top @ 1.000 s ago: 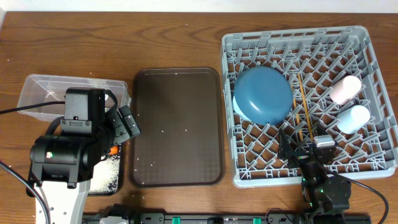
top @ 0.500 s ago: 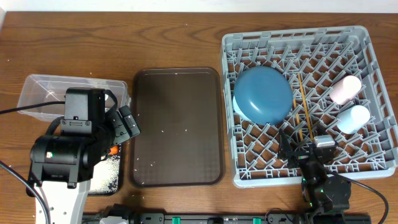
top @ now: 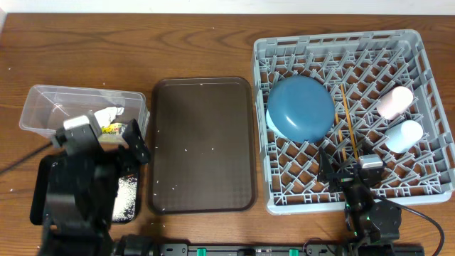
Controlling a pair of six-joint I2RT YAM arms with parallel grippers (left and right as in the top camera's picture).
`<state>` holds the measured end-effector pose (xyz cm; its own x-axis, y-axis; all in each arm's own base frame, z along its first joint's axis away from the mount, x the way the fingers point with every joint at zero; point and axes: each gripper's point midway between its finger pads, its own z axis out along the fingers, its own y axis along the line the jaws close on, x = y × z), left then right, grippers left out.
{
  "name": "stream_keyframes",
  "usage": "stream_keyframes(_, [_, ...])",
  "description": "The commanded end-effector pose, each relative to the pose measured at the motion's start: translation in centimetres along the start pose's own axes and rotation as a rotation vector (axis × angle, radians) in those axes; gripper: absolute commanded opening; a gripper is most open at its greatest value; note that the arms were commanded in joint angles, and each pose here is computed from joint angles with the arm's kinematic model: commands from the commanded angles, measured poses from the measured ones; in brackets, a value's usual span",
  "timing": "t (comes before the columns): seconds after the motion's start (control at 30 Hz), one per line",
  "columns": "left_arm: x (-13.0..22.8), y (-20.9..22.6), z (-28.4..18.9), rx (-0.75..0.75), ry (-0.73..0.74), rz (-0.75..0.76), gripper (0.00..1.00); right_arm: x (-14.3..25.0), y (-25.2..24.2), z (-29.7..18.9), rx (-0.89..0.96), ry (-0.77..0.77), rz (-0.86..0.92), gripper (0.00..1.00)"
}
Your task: Sort waste into correct bins and load items into the dishwasher rack
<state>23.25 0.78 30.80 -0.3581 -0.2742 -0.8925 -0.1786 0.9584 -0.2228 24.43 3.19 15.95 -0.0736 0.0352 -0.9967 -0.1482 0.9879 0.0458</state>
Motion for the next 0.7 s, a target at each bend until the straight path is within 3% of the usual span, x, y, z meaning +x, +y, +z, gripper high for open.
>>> stream_keyframes(0.0, [2.3, 1.0, 0.3, -0.001, -0.045, 0.093, 0.98, 0.0, -0.4, 0.0, 0.015, -0.005, 0.0, 0.99])
stream_keyframes(0.4, [6.6, 0.7, 1.7, 0.139, -0.286, 0.1, 0.98, 0.0, -0.4, 0.0, 0.015, -0.005, 0.0, 0.99])
stream_keyframes(0.67, [9.3, 1.1, 3.6, 0.155, -0.334, 0.094, 0.98, 0.0, -0.4, 0.0, 0.015, -0.005, 0.0, 0.99])
